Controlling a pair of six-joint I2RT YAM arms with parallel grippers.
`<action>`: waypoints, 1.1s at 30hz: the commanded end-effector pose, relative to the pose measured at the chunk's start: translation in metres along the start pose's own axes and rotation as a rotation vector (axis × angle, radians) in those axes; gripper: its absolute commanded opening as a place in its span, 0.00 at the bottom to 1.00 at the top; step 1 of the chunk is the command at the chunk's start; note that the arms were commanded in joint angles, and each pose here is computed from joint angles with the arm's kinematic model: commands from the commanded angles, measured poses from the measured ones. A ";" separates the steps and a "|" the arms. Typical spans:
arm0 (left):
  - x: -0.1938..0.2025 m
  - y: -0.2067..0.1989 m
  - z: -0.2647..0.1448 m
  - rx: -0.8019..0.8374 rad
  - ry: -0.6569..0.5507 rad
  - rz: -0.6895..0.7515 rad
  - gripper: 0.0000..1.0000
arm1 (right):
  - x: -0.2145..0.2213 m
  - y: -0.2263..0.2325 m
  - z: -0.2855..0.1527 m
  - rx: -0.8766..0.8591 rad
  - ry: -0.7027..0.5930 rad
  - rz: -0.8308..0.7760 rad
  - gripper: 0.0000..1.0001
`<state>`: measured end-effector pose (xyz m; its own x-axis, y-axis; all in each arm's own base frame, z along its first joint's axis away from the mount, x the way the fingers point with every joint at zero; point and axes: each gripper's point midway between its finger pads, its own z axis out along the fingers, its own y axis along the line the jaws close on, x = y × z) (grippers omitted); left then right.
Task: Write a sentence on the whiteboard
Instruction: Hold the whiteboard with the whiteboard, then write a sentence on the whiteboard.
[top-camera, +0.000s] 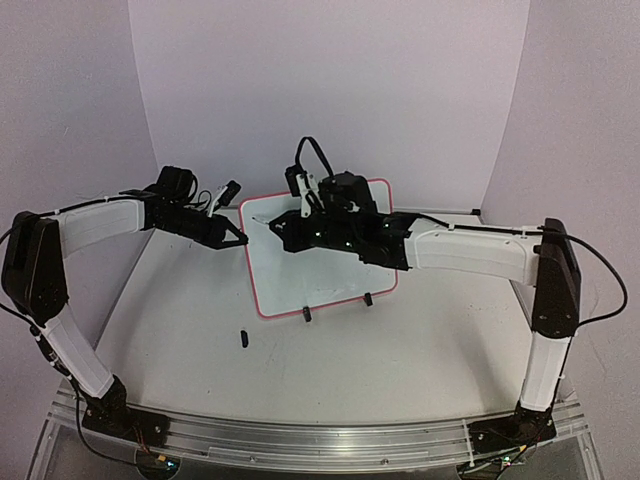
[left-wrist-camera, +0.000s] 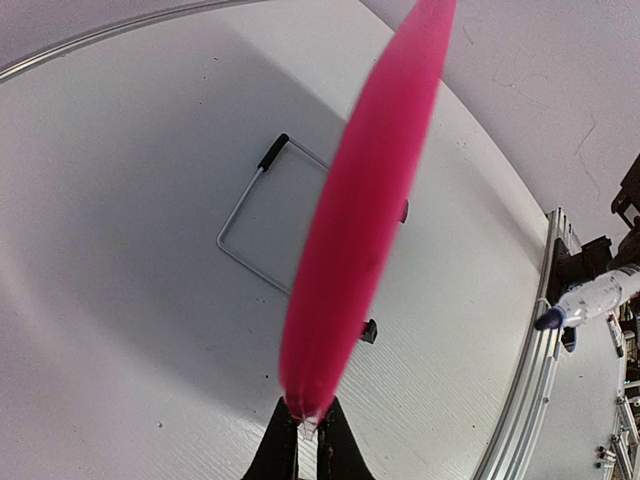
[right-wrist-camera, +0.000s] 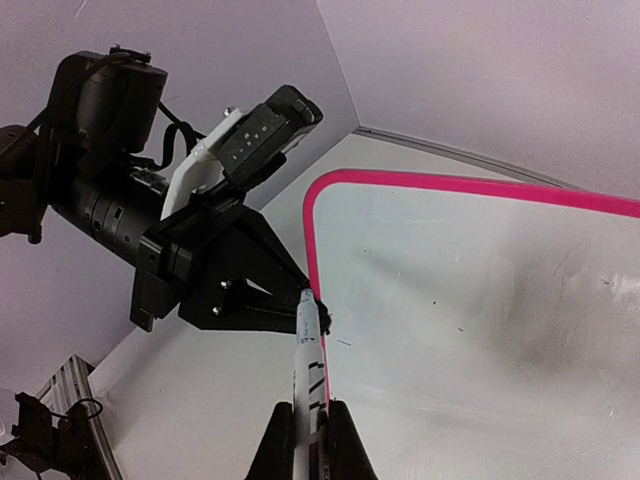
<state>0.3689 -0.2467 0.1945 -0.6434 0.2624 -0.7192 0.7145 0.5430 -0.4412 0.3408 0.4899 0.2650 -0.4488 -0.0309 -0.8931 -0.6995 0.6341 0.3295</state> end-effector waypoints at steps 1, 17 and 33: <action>-0.001 0.001 -0.001 -0.020 -0.006 0.032 0.00 | -0.020 0.002 0.005 -0.017 -0.042 -0.001 0.00; -0.001 0.000 0.000 -0.013 -0.003 0.035 0.00 | -0.024 -0.007 0.022 -0.021 -0.047 0.003 0.00; -0.001 -0.002 0.000 -0.016 0.001 0.045 0.00 | -0.011 -0.023 0.028 0.021 -0.021 0.018 0.00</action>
<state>0.3688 -0.2467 0.1946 -0.6412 0.2640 -0.7205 0.7167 0.5416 -0.4394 0.3710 0.4974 0.2501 -0.4620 -0.0277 -0.8865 -0.6868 0.6436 0.3378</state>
